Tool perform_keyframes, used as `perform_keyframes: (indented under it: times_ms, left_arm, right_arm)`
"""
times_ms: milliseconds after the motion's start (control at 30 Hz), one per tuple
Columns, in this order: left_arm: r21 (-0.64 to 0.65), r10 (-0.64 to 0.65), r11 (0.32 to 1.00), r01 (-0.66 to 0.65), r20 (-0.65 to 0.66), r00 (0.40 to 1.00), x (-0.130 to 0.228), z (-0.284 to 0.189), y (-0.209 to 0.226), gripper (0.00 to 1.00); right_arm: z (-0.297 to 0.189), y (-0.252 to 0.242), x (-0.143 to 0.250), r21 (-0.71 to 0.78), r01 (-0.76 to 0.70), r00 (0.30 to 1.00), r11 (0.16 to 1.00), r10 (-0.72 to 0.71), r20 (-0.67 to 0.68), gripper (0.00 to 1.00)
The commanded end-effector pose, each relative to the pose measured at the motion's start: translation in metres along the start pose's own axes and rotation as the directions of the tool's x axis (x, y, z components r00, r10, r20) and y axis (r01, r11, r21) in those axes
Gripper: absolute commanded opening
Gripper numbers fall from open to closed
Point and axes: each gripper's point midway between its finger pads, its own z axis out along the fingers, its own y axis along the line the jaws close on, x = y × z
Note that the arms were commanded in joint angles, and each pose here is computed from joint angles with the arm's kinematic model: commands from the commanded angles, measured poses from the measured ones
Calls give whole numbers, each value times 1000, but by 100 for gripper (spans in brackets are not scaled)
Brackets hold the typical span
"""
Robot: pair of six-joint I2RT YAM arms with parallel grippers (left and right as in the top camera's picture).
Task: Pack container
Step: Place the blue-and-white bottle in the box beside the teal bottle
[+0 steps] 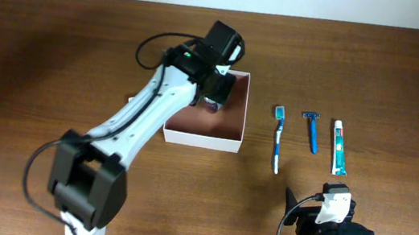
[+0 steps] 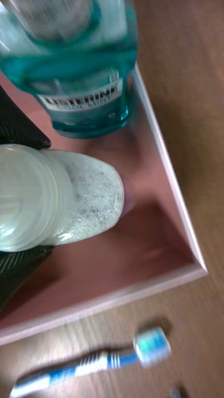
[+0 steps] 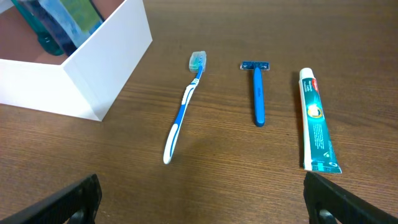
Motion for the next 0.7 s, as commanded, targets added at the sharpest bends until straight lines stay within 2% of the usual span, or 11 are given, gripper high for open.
perform_keyframes:
  times_ms: [0, 33, 100, 233, 300, 500, 567, 667]
  left_arm:
    - [-72, -13, 997, 15, 26, 1000, -7, 2, 13, 18]
    - [-81, -11, 997, 13, 19, 1000, -6, 6, 15, 27]
    - [-90, -8, 996, 9, 15, 1000, -5, 8, 16, 60]
    - [-90, -8, 996, 9, 14, 1000, -8, -5, 17, 86]
    - [-83, -8, 996, 9, 11, 1000, -12, -23, 16, 92]
    - [5, -6, 1000, 6, -33, 999, -7, -98, 5, 98]
    - [-75, -3, 997, -2, -59, 998, 4, -125, 22, 99]
    - [-310, -40, 951, 3, -116, 992, 26, -147, 73, 99]
  right_arm:
    - [0, -1, 0, 2, 0, 1000, 1000, 0, 5, 99]
    - [0, -1, 0, 2, 0, 1000, 1000, 0, 5, 99]
    - [0, -1, 0, 2, 0, 1000, 1000, 0, 5, 99]
    - [0, -1, 0, 2, 0, 1000, 1000, 0, 5, 99]
    - [0, -1, 0, 2, 0, 1000, 1000, 0, 5, 99]
    - [0, -1, 0, 2, 0, 1000, 1000, 0, 5, 99]
    - [0, -1, 0, 2, 0, 1000, 1000, 0, 5, 99]
    - [0, -1, 0, 2, 0, 1000, 1000, 0, 5, 99]
